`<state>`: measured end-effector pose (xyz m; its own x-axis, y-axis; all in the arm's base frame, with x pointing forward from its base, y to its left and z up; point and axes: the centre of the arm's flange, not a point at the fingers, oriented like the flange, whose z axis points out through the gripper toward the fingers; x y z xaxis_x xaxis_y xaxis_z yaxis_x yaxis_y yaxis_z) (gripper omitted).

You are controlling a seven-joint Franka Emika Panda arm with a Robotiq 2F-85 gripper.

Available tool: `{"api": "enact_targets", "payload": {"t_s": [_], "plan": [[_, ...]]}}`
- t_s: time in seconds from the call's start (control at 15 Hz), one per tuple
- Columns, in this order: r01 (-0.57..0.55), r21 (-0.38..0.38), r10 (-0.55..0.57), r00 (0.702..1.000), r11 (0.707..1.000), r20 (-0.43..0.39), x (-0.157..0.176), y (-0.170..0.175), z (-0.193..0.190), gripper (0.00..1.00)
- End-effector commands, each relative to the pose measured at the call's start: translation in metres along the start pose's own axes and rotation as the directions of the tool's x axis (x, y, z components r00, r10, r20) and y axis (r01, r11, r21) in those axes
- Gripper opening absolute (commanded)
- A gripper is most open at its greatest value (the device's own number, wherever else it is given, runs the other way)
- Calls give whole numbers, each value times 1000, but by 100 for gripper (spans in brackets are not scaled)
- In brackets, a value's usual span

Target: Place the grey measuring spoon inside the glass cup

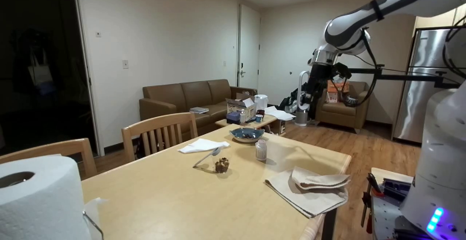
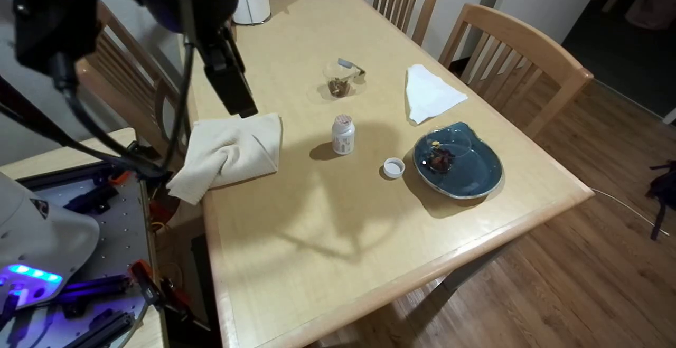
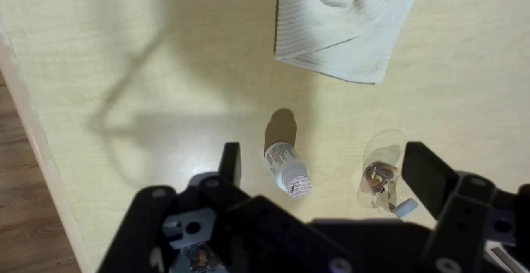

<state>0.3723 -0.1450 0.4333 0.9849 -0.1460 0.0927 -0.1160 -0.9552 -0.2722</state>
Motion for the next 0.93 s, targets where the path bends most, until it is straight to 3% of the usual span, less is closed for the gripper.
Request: {"api": "enact_targets", "payload": {"t_s": [0.0,0.07,0.33,0.47,0.67,0.87], "plan": [[26,-15,-24,997,1000,77,40,4,15,100],[14,-17,-14,999,1000,32,16,0,9,100],[12,-34,-9,998,999,69,30,2,21,100],[6,-98,10,987,995,160,37,-13,22,100],[127,-171,-72,952,977,297,59,-56,30,100],[250,-249,-143,914,936,381,78,-95,43,100]]}}
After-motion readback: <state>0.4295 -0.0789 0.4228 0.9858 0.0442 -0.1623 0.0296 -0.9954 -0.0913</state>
